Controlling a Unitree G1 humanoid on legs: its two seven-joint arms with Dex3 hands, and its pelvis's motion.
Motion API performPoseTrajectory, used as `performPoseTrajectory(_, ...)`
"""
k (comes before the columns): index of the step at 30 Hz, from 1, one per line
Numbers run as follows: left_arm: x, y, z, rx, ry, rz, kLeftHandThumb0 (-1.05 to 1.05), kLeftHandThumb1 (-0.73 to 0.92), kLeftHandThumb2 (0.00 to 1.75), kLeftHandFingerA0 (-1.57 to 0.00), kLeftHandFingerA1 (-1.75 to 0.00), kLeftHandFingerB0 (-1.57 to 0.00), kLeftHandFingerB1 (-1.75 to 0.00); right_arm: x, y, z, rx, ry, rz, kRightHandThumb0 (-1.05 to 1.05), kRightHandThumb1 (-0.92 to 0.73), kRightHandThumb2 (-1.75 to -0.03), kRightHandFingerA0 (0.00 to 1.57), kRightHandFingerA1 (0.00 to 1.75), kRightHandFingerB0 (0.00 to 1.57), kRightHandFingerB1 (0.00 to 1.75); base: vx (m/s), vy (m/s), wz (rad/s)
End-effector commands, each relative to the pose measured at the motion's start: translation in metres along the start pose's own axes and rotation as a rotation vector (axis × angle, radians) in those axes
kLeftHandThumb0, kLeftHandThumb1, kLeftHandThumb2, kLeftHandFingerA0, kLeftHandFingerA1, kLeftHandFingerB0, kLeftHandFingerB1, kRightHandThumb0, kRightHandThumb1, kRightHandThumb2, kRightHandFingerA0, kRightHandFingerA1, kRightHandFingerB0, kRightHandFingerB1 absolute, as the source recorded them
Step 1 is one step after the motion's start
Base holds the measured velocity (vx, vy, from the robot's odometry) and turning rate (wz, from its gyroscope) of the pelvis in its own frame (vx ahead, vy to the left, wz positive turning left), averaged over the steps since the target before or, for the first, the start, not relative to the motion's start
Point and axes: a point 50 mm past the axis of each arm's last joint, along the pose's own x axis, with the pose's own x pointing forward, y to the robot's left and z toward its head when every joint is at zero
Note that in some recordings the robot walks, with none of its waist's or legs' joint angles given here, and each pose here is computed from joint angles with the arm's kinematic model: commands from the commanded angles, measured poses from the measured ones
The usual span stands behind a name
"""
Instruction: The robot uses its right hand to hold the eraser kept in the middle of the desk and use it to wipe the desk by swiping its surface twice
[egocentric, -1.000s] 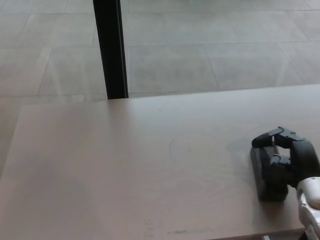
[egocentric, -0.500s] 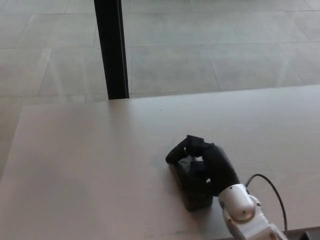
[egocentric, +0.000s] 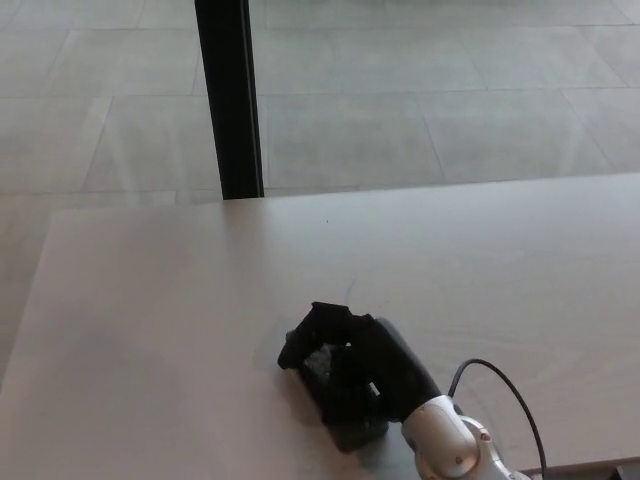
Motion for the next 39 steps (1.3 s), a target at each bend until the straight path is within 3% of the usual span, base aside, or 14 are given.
performPoseTrajectory(1,0.000,0.008,0.001,-0.003,0.003,0.023,-0.43,0.40,0.83,-0.80,-0.81,-0.68,-0.72,-0.016,-0.038,-0.044,-0.109,0.211,-0.052,-0.39,-0.72,-0.86,0.90,1.75,0.75,1.40,0.00,0.000,0.00)
performPoseTrajectory(8,-0.001,0.008,-0.003,-0.015,0.015,0.024,-0.42,0.40,0.84,-0.79,-0.81,-0.65,-0.71,-0.022,-0.104,-0.058,-0.159,0.273,-0.226,-0.37,-0.66,-0.89,0.96,1.75,0.83,1.43,0.00,0.000,0.00)
performPoseTrajectory(11,-0.001,0.010,-0.004,-0.016,0.025,0.023,-0.36,0.57,0.56,-0.78,-0.72,-0.71,-0.62,-0.029,-0.127,-0.065,-0.134,0.314,-0.308,-0.37,-0.65,-0.87,0.94,1.75,0.80,1.51,0.00,0.000,0.00)
performPoseTrajectory(17,-0.002,0.010,-0.005,-0.017,0.021,0.028,-0.43,0.41,0.84,-0.79,-0.81,-0.64,-0.70,-0.047,-0.154,-0.081,-0.044,0.375,-0.437,-0.36,-0.62,-0.90,0.98,1.75,0.76,1.70,0.00,0.000,0.00)
performPoseTrajectory(18,-0.001,0.011,-0.007,-0.031,0.037,0.029,-0.38,0.56,0.56,-0.79,-0.72,-0.71,-0.62,-0.052,-0.158,-0.085,-0.025,0.376,-0.456,-0.35,-0.60,-0.94,0.97,1.75,0.76,1.70,0.00,0.000,0.00)
performPoseTrajectory(19,-0.001,0.012,-0.007,-0.039,0.036,0.026,-0.42,0.40,0.83,-0.79,-0.81,-0.65,-0.71,-0.056,-0.161,-0.089,0.002,0.411,-0.473,-0.36,-0.61,-0.92,0.97,1.75,0.72,1.74,0.00,0.000,0.00)
performPoseTrajectory(21,-0.001,0.013,-0.007,-0.017,0.036,0.025,-0.38,0.56,0.56,-0.79,-0.72,-0.72,-0.62,-0.063,-0.165,-0.094,0.005,0.432,-0.501,-0.33,-0.58,-0.96,0.97,1.75,0.74,1.50,0.00,0.000,0.00)
performPoseTrajectory(25,-0.002,0.015,-0.009,-0.017,0.034,0.027,-0.40,0.56,0.56,-0.78,-0.71,-0.71,-0.62,-0.071,-0.168,-0.100,0.053,0.458,-0.516,-0.32,-0.61,-0.98,0.95,1.75,0.75,1.54,0.00,0.000,0.00)
performPoseTrajectory(26,-0.003,0.015,-0.009,-0.022,0.027,0.023,-0.43,0.41,0.84,-0.79,-0.80,-0.65,-0.70,-0.079,-0.171,-0.106,0.067,0.472,-0.540,-0.31,-0.59,-1.01,0.96,1.75,0.78,1.58,0.00,0.000,0.00)
performPoseTrajectory(29,-0.003,0.013,-0.011,-0.021,0.036,0.030,-0.38,0.56,0.56,-0.78,-0.73,-0.72,-0.63,-0.093,-0.171,-0.116,0.093,0.512,-0.557,-0.32,-0.56,-1.08,1.02,1.75,0.84,1.51,0.00,0.000,0.00)
performPoseTrajectory(30,-0.003,0.014,-0.011,-0.027,0.041,0.032,-0.42,0.40,0.82,-0.80,-0.81,-0.67,-0.71,-0.097,-0.171,-0.118,0.101,0.514,-0.551,-0.32,-0.58,-1.03,1.00,1.75,0.82,1.52,0.00,0.000,0.00)
performPoseTrajectory(33,-0.003,0.015,-0.012,-0.034,0.037,0.031,-0.46,0.40,0.83,-0.80,-0.81,-0.65,-0.70,-0.103,-0.170,-0.122,0.112,0.512,-0.556,-0.29,-0.55,-0.99,1.20,1.75,0.76,1.43,0.00,0.000,0.00)
performPoseTrajectory(35,-0.003,0.015,-0.012,-0.044,0.033,0.028,-0.41,0.55,0.56,-0.79,-0.74,-0.71,-0.63,-0.105,-0.170,-0.122,0.091,0.515,-0.564,-0.31,-0.55,-1.03,1.01,1.75,0.83,1.50,0.00,0.000,0.00)
performPoseTrajectory(39,-0.003,0.014,-0.012,-0.031,0.033,0.028,-0.44,0.40,0.83,-0.79,-0.81,-0.66,-0.71,-0.104,-0.170,-0.122,0.113,0.513,-0.562,-0.33,-0.58,-0.99,1.00,1.75,0.80,1.52,0.00,0.000,0.00)
